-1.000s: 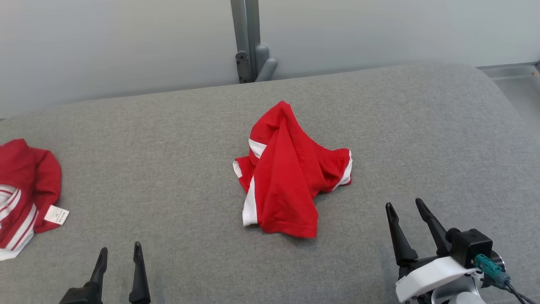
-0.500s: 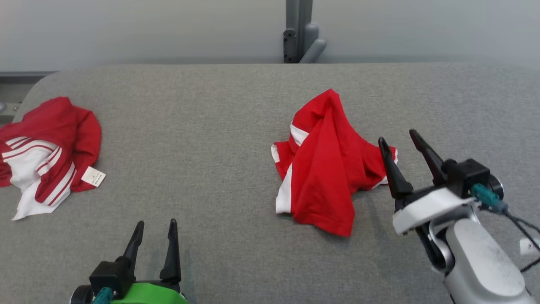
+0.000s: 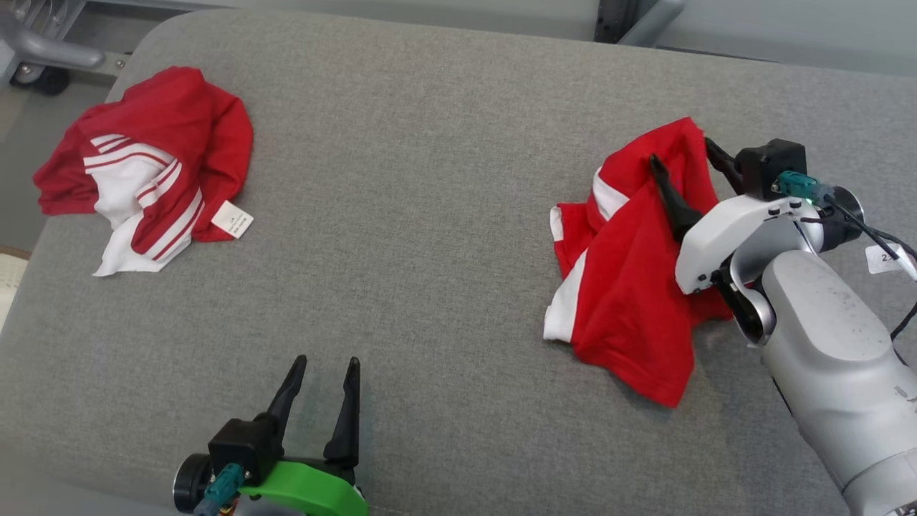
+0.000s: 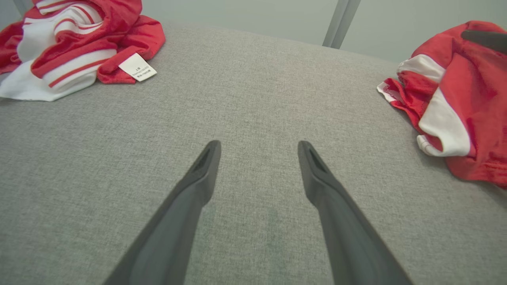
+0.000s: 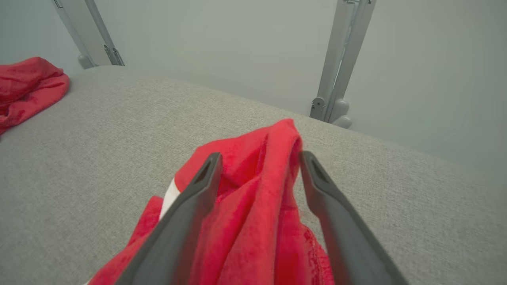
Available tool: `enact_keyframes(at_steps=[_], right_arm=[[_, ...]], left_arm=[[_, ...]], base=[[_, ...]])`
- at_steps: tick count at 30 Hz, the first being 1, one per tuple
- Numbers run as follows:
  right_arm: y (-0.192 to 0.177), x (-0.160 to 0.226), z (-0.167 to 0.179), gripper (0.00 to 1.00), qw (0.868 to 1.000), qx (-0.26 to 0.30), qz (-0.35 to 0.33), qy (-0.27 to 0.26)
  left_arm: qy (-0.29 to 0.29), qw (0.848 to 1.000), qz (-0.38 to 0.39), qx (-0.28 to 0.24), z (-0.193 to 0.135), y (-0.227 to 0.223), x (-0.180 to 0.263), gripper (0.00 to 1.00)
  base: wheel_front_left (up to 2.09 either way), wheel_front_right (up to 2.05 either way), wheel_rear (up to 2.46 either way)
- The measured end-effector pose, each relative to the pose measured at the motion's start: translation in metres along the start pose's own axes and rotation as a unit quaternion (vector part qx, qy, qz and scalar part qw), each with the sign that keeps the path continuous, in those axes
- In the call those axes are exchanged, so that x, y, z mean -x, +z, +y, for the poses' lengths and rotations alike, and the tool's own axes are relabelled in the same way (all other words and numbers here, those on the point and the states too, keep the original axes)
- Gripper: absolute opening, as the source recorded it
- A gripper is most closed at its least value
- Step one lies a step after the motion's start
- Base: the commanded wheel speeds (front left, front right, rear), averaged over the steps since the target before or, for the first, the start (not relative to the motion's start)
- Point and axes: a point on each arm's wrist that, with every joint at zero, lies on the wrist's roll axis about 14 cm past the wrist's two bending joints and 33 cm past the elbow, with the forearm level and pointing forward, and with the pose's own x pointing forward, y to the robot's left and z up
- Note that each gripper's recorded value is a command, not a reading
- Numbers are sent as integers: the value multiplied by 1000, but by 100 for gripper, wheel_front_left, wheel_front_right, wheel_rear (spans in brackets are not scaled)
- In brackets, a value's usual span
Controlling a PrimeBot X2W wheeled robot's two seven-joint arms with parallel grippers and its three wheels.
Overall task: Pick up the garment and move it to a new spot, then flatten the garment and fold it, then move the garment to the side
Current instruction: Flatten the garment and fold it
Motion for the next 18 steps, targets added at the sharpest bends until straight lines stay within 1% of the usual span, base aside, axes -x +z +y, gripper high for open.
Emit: enact_keyframes(at_steps=[1, 2, 3, 5, 7, 9, 11, 12, 14, 16, 18], right_arm=[[-6, -5, 2, 94, 1000, 3, 9, 4], [-11, -9, 3, 40, 1000, 5, 17, 7], [-16, -13, 4, 0, 1000, 1, 23, 9], [-24, -18, 12, 0, 999, 0, 32, 19], [-25, -23, 21, 0, 999, -9, 25, 30], [-19, -27, 26, 0, 999, -14, 11, 36], [-4, -30, 37, 0, 998, -26, -13, 47], [8, -32, 46, 0, 997, -36, -31, 54], [45, -37, 71, 0, 992, -59, -83, 79], [93, -38, 94, 0, 980, -83, -146, 107], [142, -33, 110, 0, 964, -104, -207, 131]], left_arm=[[3, 1000, 3, 1, 1, -2, 0, 100], [7, 1000, 6, 2, 4, -3, -1, 100], [13, 1000, 8, 1, 7, -4, 0, 100], [18, 1000, 11, 4, 10, -6, -1, 100], [20, 1000, 12, 5, 10, -6, -2, 100], [17, 1000, 15, 5, 9, -8, -2, 100], [13, 1000, 17, 5, 6, -9, -2, 100], [11, 1000, 17, 6, 5, -9, -1, 100], [5, 1000, 17, 7, 2, -10, -1, 100], [-1, 1000, 16, 6, -1, -10, 1, 100], [-5, 1000, 17, 6, -3, -11, 3, 100]], base=[[0, 0, 0], [0, 0, 0], [0, 0, 0], [0, 0, 0], [0, 0, 0], [0, 0, 0], [0, 0, 0], [0, 0, 0], [0, 0, 0], [0, 0, 0], [0, 0, 0]])
